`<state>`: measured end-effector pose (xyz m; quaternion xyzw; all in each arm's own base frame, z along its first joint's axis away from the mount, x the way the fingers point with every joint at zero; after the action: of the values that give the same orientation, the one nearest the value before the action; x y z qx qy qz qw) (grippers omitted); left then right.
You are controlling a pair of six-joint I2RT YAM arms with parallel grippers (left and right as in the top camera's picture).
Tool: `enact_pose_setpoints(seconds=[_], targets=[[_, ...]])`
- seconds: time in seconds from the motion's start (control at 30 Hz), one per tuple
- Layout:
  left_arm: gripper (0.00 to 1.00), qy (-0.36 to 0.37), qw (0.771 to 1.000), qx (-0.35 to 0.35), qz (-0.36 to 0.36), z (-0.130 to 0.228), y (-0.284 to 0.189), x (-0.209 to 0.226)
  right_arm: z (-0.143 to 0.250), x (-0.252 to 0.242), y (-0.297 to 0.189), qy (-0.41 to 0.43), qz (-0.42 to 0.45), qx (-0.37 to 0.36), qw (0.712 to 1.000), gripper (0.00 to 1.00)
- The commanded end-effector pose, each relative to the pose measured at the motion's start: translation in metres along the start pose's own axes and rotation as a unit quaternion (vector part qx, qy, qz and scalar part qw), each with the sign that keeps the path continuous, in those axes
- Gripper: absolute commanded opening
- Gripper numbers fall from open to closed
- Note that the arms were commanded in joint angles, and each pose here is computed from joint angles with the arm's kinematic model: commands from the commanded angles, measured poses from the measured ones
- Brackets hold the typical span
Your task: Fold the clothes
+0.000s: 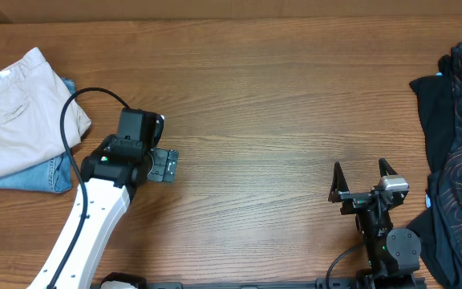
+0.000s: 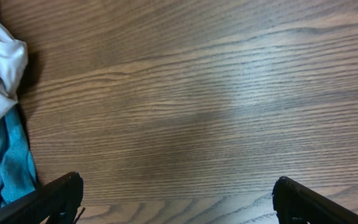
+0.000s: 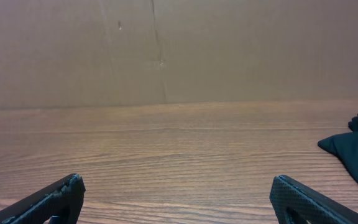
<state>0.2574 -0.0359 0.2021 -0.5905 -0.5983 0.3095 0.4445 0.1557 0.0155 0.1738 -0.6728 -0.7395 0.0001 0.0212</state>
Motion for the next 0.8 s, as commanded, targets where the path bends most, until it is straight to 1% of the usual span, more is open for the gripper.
enact_pose_setpoints(seconds=[0.0,0.2,0.33,0.5,0.6,0.63,0.77], targets=[[1.00,-0.009,1.000,0.015,-0.004,0.001,0.009,0.001,0.002,0.000,0.000,-0.004,-0.001,-0.003,1.000,1.00],[1.00,-0.011,1.000,0.006,-0.004,0.001,0.004,0.002,0.002,0.000,0.000,-0.004,-0.001,-0.003,1.000,1.00],[1.00,-0.018,0.999,-0.030,-0.003,0.000,-0.014,0.005,0.002,0.000,0.000,-0.004,-0.001,-0.003,1.000,1.00],[1.00,-0.033,0.994,-0.106,0.000,0.003,-0.053,0.013,0.002,0.000,0.000,-0.004,-0.001,-0.003,1.000,1.00],[1.00,-0.044,0.986,-0.161,0.001,0.009,-0.081,0.018,0.002,0.000,0.000,-0.004,-0.001,-0.003,1.000,1.00],[1.00,-0.051,0.980,-0.193,0.002,0.014,-0.098,0.022,0.002,0.000,0.000,-0.004,-0.001,-0.003,1.000,1.00],[1.00,-0.063,0.962,-0.265,0.015,0.029,-0.132,0.027,0.002,0.000,0.000,-0.004,-0.001,-0.003,1.000,1.00]])
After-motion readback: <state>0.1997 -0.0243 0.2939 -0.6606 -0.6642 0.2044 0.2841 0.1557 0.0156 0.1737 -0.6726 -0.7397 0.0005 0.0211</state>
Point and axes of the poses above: each gripper's point midway between its finger pads, its own y axis out along the fingers, its own x axis along the line the jaws close on, z = x × y, the point moved 9 cm from there along -y, back along the fingers, and after that the axes turned 3 degrees about -y, right-handed, at the moved point
